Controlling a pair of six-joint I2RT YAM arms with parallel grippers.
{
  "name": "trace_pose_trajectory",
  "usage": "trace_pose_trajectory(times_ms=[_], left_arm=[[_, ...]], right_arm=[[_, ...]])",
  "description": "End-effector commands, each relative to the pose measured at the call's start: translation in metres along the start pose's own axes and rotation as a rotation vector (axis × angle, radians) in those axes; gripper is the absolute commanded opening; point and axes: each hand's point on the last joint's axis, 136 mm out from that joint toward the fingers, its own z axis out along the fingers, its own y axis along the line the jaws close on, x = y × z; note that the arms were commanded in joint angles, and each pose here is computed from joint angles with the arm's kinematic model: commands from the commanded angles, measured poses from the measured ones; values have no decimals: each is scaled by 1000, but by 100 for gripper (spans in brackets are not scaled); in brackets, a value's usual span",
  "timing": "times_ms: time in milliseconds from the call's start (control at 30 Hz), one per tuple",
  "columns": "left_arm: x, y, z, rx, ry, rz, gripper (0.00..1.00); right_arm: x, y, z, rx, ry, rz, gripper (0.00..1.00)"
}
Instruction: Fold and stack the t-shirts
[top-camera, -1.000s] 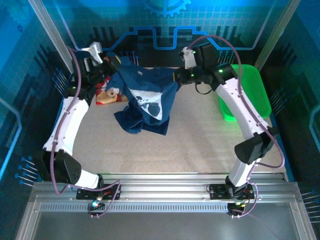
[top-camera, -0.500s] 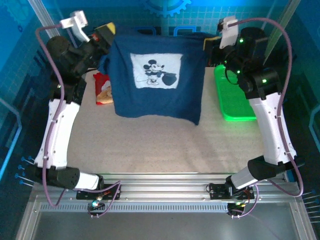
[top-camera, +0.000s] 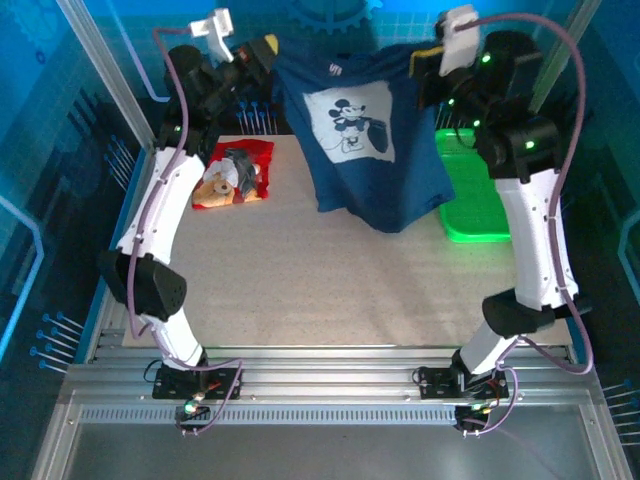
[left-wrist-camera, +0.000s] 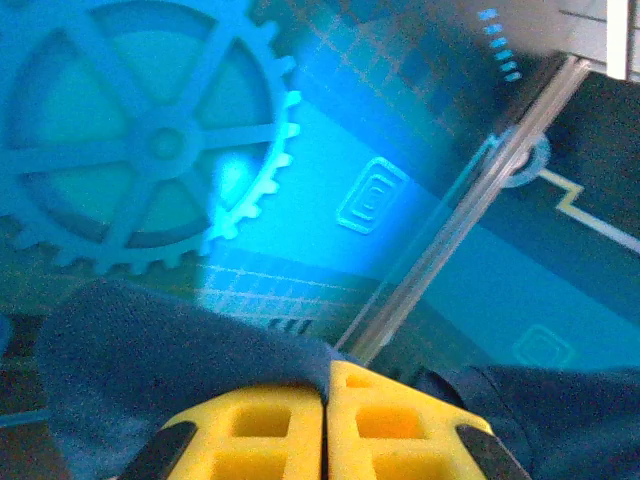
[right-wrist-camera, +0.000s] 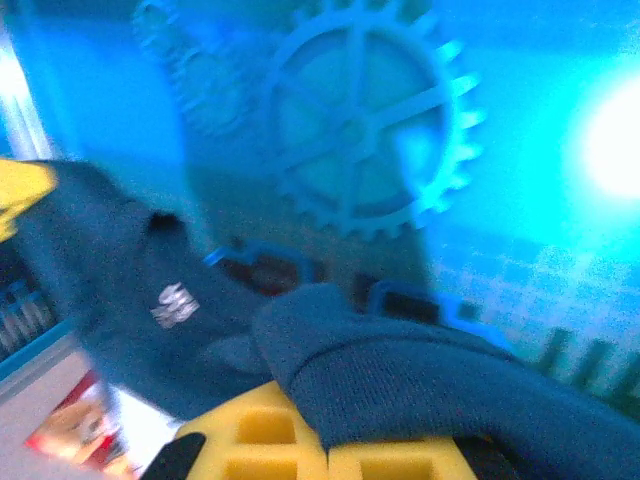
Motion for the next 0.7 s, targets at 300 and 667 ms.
trace_pose_trajectory(times_ms=[300,667], left_arm=[[157,226,-209,-633,127,-173,75],[185,167,-244,-689,287,-270,89]], right_arm=[[278,311,20,-762,614,105,51],[255,245,12,-618,713,170,91]])
